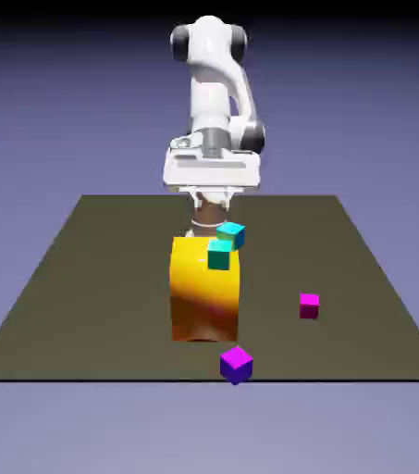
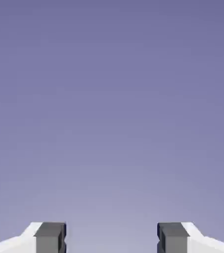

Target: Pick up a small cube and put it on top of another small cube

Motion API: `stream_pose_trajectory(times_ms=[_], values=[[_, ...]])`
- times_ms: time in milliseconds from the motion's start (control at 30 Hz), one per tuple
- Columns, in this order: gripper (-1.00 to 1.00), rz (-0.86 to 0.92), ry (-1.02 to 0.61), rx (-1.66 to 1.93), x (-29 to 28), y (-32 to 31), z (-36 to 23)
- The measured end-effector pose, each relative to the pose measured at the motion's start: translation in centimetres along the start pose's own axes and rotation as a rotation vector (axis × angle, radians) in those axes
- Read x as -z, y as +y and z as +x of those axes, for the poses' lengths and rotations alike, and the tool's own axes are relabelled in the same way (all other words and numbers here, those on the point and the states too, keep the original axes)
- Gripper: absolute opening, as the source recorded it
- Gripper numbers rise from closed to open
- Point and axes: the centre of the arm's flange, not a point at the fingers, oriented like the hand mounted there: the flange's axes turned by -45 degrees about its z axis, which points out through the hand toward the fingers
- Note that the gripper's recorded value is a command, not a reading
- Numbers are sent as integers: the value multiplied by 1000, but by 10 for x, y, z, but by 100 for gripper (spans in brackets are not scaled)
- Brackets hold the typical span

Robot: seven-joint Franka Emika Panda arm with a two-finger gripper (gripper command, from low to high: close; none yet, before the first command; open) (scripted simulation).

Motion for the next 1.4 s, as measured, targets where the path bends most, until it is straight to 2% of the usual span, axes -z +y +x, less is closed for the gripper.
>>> stream_pose_trajectory(times_ms=[333, 700, 800, 900, 933, 1000, 1133, 1400], values=[[0, 171, -465, 571, -99, -160, -47], [0, 247, -905, 1256, -149, -317, -181], [0, 245, -963, 1360, -151, -335, -206], [0, 244, -962, 1360, -187, -322, -242], [-100, 245, -963, 1360, -197, -318, -254], [-100, 246, -963, 1360, -197, -318, -254], [-100, 246, -965, 1357, -151, -334, -204], [-100, 173, -1021, 1182, -111, -192, -46]])
